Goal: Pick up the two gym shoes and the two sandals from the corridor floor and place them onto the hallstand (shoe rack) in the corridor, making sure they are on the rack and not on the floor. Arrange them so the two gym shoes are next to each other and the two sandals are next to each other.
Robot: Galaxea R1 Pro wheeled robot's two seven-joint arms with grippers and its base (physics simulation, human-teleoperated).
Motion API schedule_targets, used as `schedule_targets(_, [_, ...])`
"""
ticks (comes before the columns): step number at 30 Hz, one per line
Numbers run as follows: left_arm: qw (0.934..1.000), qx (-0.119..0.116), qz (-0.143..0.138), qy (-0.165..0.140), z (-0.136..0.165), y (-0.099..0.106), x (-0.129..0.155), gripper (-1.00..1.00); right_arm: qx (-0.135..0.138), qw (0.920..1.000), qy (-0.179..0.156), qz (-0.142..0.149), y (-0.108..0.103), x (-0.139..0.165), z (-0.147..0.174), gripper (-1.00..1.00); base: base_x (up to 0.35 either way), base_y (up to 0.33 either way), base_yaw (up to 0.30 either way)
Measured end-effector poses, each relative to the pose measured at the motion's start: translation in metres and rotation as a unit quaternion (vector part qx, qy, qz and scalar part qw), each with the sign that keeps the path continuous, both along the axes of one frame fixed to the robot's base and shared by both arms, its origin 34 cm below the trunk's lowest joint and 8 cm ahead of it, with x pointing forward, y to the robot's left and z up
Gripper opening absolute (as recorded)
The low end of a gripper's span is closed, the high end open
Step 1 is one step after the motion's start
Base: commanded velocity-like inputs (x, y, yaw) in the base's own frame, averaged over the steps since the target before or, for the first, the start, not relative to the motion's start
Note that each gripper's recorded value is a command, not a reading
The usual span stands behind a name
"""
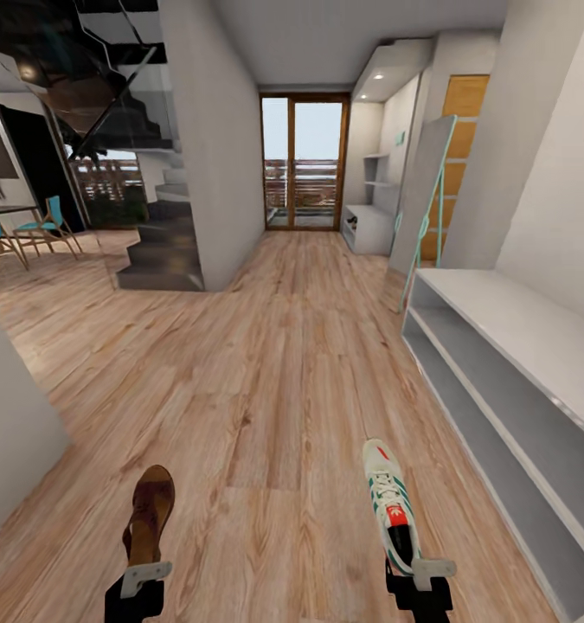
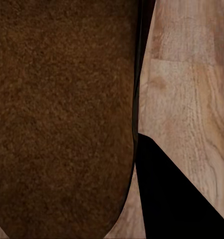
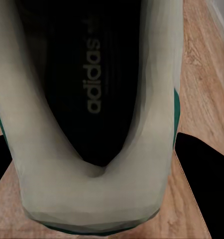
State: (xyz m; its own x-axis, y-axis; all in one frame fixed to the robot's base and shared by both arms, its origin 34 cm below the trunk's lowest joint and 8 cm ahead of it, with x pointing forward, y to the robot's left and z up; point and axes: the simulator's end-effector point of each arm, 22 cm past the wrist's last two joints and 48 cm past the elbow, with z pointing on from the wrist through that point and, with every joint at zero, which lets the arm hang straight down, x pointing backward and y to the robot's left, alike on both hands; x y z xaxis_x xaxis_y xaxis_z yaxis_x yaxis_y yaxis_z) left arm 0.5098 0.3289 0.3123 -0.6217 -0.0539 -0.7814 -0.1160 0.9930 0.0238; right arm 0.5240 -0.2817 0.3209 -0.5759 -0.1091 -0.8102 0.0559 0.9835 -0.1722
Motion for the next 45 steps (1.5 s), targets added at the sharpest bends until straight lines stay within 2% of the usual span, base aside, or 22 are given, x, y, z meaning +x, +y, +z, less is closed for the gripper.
schedule_targets(16, [1.0000, 0.001, 0.001, 0.000, 0.0006, 0.0010, 0.0001, -1.00, -0.002, 1.0000, 0.000, 0.006, -0.0013, 0.0000, 0.0003, -1.00, 0.337, 0.037, -0.016])
schedule_targets(36, [1.0000, -0.001, 0.001, 0.007, -0.0055, 0.0000, -0.0041, -1.00, -0.001, 1.0000, 0.008, 0.000, -0.0024, -0.0044, -0.0059, -1.00, 0.337, 0.000, -0.002])
schedule_targets(45, [1.0000, 0.000, 0.002, 0.007, -0.0060, 0.0001, -0.0044, -1.00, -0.001, 1.0000, 0.008, 0.000, -0.0019, -0.0046, -0.0064, -1.00, 0.326, 0.122, 0.000])
